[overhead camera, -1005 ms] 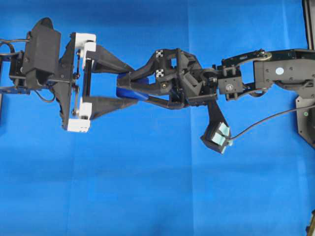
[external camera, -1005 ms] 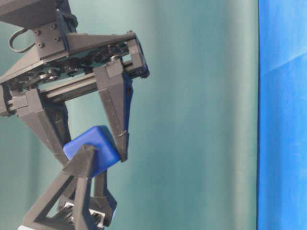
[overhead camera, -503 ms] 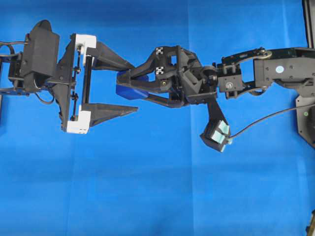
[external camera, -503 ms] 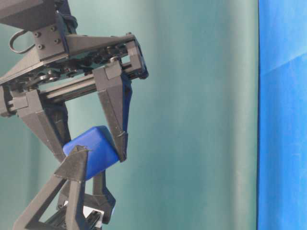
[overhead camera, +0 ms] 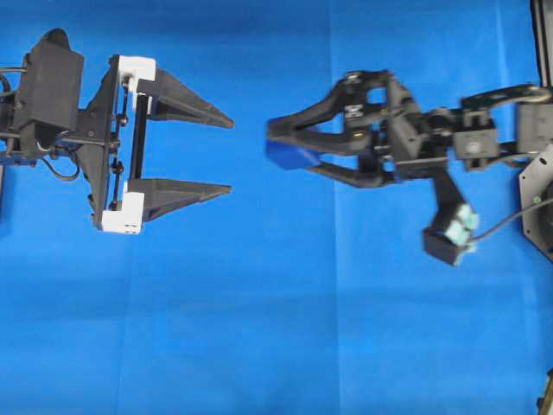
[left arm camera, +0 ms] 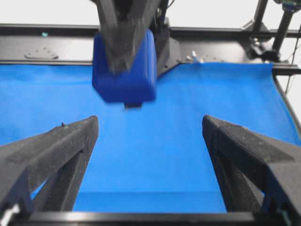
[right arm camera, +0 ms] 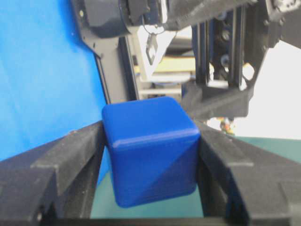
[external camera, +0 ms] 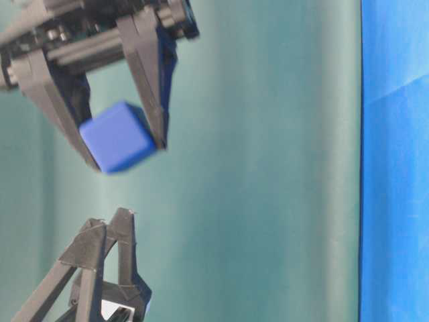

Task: Handover the blue block to the right arm after grasping it with the left arm, then place it in the designated position.
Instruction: 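Open the left gripper and pull the cube right with the right gripper, then rotate the right gripper upright holding the cube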

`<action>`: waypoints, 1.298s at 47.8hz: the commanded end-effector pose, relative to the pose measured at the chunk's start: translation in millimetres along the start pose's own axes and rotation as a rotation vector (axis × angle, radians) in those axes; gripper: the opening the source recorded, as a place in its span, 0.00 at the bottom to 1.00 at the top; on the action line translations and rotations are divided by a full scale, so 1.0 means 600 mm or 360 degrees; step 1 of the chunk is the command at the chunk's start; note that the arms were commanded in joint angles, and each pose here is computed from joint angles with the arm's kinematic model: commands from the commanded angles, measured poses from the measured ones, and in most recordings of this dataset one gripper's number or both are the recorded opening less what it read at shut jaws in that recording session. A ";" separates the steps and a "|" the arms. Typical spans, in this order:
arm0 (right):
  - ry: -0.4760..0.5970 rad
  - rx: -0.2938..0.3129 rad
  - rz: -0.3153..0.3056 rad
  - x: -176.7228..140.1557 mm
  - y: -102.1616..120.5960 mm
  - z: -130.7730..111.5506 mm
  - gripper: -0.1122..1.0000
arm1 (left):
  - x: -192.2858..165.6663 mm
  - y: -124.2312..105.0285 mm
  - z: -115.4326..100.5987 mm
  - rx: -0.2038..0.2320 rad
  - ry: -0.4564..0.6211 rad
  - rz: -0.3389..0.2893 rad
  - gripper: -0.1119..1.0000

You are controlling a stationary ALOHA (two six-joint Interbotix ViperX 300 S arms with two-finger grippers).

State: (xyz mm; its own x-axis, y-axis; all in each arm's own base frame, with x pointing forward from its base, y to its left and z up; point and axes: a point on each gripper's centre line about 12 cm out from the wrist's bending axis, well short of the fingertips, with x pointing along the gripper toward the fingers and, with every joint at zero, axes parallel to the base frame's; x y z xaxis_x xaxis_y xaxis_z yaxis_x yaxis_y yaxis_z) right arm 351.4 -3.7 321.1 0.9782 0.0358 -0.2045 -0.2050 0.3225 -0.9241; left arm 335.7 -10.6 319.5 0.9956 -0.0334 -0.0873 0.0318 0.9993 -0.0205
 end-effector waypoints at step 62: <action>0.0028 0.1464 -0.0088 -0.086 -0.018 0.012 0.47 | 0.000 -0.001 0.018 0.0015 -0.0041 -0.0004 0.94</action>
State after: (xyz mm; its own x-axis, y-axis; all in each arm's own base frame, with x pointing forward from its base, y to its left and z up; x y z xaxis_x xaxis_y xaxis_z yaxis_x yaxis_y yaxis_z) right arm 304.5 -2.1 333.1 0.9788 -0.0127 -0.2044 -0.0696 0.9181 -0.3902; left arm 335.5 -10.6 318.1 0.9949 -0.0334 -0.0950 0.0321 0.9994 -0.0143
